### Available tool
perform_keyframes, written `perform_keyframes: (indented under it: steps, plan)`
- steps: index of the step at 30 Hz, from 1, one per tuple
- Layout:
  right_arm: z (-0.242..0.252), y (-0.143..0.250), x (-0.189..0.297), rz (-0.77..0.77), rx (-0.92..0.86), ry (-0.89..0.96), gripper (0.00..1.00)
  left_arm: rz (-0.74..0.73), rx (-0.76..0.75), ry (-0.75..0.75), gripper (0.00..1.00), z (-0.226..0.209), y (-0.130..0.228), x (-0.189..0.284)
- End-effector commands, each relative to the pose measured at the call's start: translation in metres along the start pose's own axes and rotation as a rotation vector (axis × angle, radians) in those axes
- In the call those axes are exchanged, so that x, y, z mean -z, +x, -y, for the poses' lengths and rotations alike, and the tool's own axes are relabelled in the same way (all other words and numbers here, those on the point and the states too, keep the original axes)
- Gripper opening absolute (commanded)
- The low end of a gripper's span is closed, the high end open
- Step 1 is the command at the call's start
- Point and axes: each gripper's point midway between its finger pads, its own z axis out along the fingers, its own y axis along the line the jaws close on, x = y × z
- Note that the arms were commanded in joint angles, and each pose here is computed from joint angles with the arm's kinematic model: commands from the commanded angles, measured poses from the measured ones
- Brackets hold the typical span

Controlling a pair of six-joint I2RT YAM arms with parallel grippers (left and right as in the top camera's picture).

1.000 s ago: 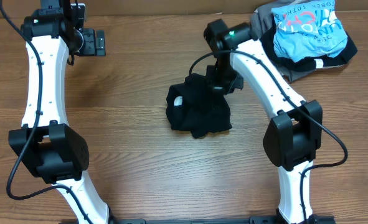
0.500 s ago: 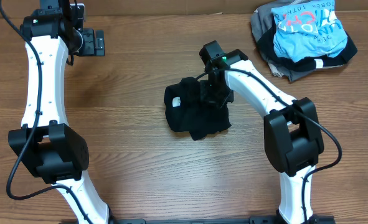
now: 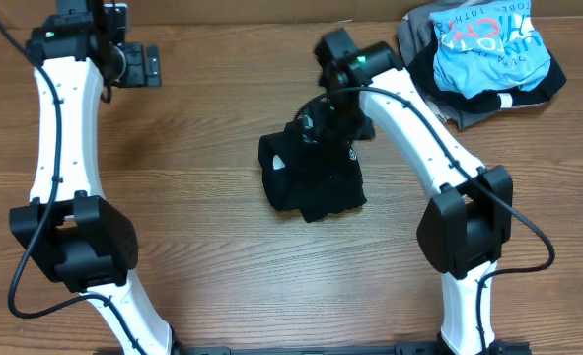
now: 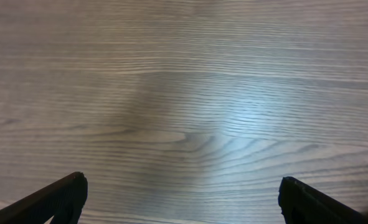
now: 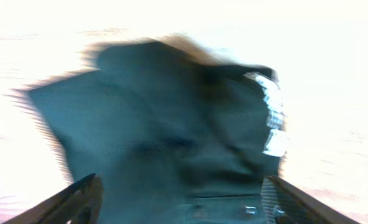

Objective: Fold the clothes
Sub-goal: 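Grasp the folded black bundle with the right gripper and lift it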

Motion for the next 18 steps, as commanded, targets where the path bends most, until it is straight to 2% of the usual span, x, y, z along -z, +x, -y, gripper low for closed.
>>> perform_keyframes:
  steps: [1, 4, 8, 13, 18]
  plan:
    - [-0.044, 0.012, 0.01, 0.033, 0.117, -0.007, 0.88, 0.015, 0.072, -0.023, 1.0, -0.024, -0.004, 0.002]
    - [-0.061, 0.024, -0.009, 0.023, 0.173, 0.048, 0.88, 0.014, 0.087, -0.031, 1.0, -0.033, -0.003, 0.002]
    - [-0.076, 0.04, -0.041, -0.033, 0.221, 0.069, 0.84, 0.004, 0.09, -0.032, 1.0, -0.034, 0.0, 0.002]
    - [-0.062, 0.06, -0.08, -0.142, 0.217, 0.12, 0.74, -0.001, 0.09, -0.032, 1.0, -0.034, 0.001, 0.002]
    - [-0.036, 0.069, -0.103, -0.201, 0.177, 0.15, 0.74, -0.006, 0.089, -0.031, 1.0, -0.033, 0.002, 0.002]
